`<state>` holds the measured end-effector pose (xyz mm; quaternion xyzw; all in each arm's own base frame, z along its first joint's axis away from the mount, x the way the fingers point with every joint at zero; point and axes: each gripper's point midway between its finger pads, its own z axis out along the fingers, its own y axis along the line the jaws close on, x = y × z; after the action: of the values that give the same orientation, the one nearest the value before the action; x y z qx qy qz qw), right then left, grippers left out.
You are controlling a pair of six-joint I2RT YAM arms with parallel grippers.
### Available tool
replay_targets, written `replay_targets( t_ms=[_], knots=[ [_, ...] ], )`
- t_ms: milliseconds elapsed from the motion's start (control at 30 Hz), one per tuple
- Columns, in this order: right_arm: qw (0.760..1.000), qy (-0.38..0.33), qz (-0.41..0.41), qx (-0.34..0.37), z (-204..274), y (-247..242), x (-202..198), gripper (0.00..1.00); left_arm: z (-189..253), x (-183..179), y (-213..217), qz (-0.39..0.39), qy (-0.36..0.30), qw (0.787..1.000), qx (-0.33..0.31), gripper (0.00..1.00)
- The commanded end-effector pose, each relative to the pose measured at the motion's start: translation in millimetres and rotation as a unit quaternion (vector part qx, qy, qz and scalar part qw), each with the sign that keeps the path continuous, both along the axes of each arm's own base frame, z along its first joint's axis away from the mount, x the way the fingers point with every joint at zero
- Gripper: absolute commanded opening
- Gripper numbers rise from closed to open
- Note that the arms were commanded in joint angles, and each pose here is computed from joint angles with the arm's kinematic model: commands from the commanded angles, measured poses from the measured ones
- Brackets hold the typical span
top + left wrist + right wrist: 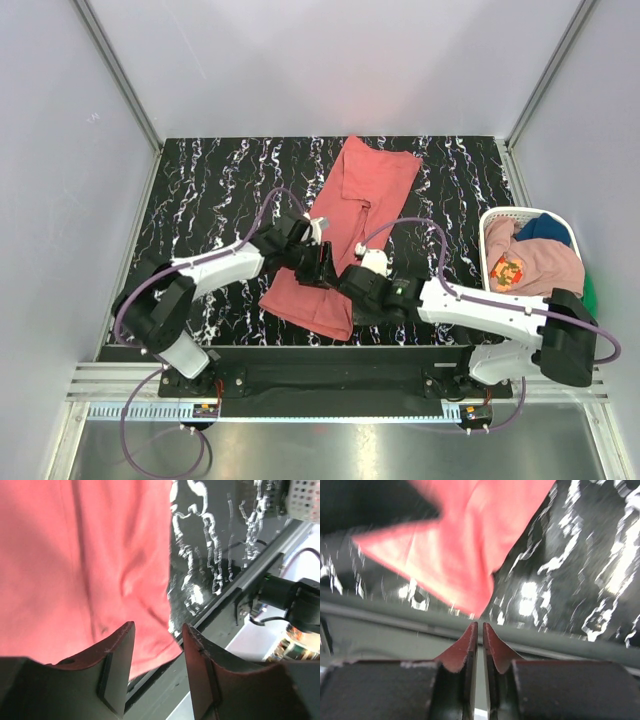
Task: Fold and stack the t-shirts
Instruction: Fold the tshirt
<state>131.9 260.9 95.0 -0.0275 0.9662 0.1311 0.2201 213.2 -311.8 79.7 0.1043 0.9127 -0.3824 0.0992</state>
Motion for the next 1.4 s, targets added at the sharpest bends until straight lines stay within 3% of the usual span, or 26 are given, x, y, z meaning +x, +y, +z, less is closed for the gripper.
replay_targets(
  t_ms=[0,67,200,300,533,733,833,967,1100,1200,1367],
  knots=[
    [0.999,-0.036,-0.021,0.015,12,1,35,0.14,-11,-16,25,0.013,-0.018,0.998,0.057,0.47],
    [0.998,-0.041,-0.045,0.013,14,-15,57,0.15,-14,-27,29,0.007,-0.039,0.996,0.076,0.47],
    [0.993,-0.047,-0.097,0.051,18,-41,110,0.16,6,-44,22,0.007,-0.091,0.996,0.023,0.45],
    [0.989,-0.055,-0.116,0.079,22,-51,153,0.18,16,-39,22,0.014,-0.139,0.99,0.025,0.45],
    [0.983,-0.053,-0.125,0.127,7,-73,257,0.18,-16,-42,22,-0.004,-0.119,0.991,0.054,0.41],
    [0.983,-0.035,-0.146,0.106,-21,-119,330,0.18,-54,-54,39,0.005,-0.089,0.991,0.102,0.4],
    [0.984,-0.026,-0.154,0.089,-35,-139,354,0.18,-74,-58,55,0.015,-0.073,0.986,0.149,0.38],
    [0.986,0.03,-0.15,0.063,-79,-152,358,0.19,-78,-61,62,0.031,-0.067,0.983,0.167,0.38],
    [0.989,0.04,-0.139,0.045,-93,-157,368,0.19,-70,-59,67,0.05,-0.072,0.98,0.177,0.38],
    [0.989,0.038,-0.138,0.033,-96,-166,377,0.18,-60,-59,73,0.062,-0.075,0.976,0.192,0.4],
    [0.988,0.035,-0.148,0.032,-78,-172,383,0.13,7,-42,61,0.079,-0.139,0.976,0.149,0.42]
  ],
)
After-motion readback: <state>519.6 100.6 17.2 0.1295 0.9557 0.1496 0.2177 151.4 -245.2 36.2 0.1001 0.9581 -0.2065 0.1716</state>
